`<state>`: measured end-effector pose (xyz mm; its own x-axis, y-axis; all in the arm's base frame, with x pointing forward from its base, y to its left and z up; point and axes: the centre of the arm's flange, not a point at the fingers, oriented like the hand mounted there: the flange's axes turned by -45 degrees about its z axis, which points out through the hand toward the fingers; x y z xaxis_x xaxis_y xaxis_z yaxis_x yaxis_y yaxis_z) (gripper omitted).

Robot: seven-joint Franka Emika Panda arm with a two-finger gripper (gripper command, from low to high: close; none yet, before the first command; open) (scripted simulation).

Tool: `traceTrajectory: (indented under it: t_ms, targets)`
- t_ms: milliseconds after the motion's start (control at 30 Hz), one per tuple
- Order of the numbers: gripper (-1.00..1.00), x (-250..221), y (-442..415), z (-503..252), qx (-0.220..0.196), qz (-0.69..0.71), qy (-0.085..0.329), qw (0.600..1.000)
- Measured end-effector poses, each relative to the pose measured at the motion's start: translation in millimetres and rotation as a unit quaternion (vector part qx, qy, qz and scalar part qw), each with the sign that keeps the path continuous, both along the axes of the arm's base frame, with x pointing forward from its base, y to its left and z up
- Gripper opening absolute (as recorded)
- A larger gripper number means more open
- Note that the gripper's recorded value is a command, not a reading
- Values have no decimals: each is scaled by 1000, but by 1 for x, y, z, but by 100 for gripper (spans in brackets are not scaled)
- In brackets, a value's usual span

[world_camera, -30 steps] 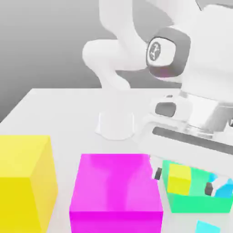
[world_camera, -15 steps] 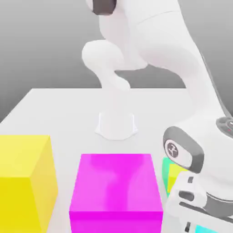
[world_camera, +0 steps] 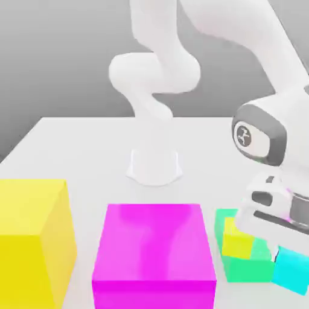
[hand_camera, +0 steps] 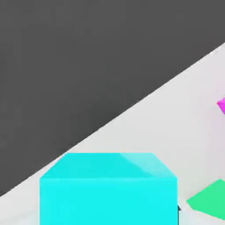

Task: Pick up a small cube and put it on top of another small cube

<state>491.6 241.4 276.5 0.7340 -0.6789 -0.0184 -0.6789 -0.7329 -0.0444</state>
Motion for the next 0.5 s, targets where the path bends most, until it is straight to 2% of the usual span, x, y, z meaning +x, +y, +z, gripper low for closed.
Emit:
traceTrajectory:
  t_ms: [267,500]
  targets:
    - [-100,-71,37,36,-16,-178,10,984]
    - [-100,-73,34,-18,-19,-199,10,980]
